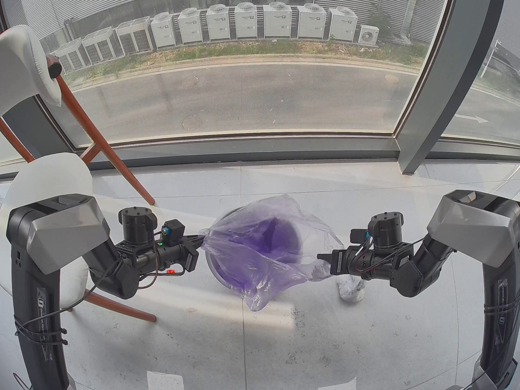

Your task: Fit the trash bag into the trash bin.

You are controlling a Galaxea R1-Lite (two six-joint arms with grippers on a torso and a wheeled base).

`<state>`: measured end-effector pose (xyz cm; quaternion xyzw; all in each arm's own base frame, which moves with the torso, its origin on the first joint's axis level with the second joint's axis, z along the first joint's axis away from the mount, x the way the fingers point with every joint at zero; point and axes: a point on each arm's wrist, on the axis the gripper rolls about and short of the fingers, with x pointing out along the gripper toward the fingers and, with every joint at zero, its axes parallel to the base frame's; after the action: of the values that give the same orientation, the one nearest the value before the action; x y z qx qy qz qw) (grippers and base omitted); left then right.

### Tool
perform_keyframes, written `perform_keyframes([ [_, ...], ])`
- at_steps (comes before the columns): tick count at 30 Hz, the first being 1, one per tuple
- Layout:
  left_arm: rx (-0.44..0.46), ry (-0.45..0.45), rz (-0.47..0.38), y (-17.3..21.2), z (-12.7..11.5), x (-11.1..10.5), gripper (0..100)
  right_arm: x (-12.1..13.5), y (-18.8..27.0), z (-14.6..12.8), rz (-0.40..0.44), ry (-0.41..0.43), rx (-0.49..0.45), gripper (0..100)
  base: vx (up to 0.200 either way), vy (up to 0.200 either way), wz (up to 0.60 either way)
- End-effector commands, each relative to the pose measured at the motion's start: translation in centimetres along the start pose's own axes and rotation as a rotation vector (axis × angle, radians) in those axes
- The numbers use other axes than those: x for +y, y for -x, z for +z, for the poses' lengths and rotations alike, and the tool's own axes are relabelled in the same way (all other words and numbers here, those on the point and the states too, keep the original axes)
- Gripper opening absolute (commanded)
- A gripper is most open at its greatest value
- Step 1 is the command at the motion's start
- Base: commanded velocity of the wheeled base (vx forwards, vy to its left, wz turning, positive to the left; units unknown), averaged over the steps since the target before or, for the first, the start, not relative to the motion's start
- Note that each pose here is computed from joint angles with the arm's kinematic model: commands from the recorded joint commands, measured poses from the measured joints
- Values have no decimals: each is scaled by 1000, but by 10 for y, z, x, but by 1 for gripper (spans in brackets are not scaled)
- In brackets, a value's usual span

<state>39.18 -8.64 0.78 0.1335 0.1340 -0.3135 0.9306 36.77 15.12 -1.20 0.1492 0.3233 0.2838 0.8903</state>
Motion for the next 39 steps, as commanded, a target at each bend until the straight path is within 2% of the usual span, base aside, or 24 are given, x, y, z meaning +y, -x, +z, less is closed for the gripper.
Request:
perform_keyframes([
  [1, 6, 3, 35, 7, -9, 17, 0, -7, -8, -22, -9, -12, 60, 0, 0, 0, 0],
  [9, 37, 2, 69, 14, -24, 32, 0, -21, -9, -18, -34, -35, 45, 0, 0, 0, 0],
  [17, 44, -55, -31, 19, -33, 23, 0, -24, -12, -10, -31, -24, 18, 0, 0, 0, 0],
  [21, -26, -82, -3, 8, -14, 36, 0, -24, -24, 14, -14, 27, -61, 0, 0, 0, 0],
  [25, -33, -43, 18, 2, -3, 43, 0, -28, -29, 40, -10, 39, -127, 0, 0, 0, 0],
  [29, -102, -9, 75, -12, 23, 52, 0, -36, -33, 66, -26, 27, -151, 0, 0, 0, 0],
  [31, -94, 21, 86, -20, 34, 54, 0, -41, -37, 81, -33, 22, -169, 0, 0, 0, 0],
  [35, -68, 30, 124, -38, 31, 63, 0, -45, -48, 100, -39, 19, -177, 0, 0, 0, 0],
  [39, -62, 31, 129, -51, 22, 65, 0, -50, -58, 103, -53, 0, -137, 0, 0, 0, 0],
])
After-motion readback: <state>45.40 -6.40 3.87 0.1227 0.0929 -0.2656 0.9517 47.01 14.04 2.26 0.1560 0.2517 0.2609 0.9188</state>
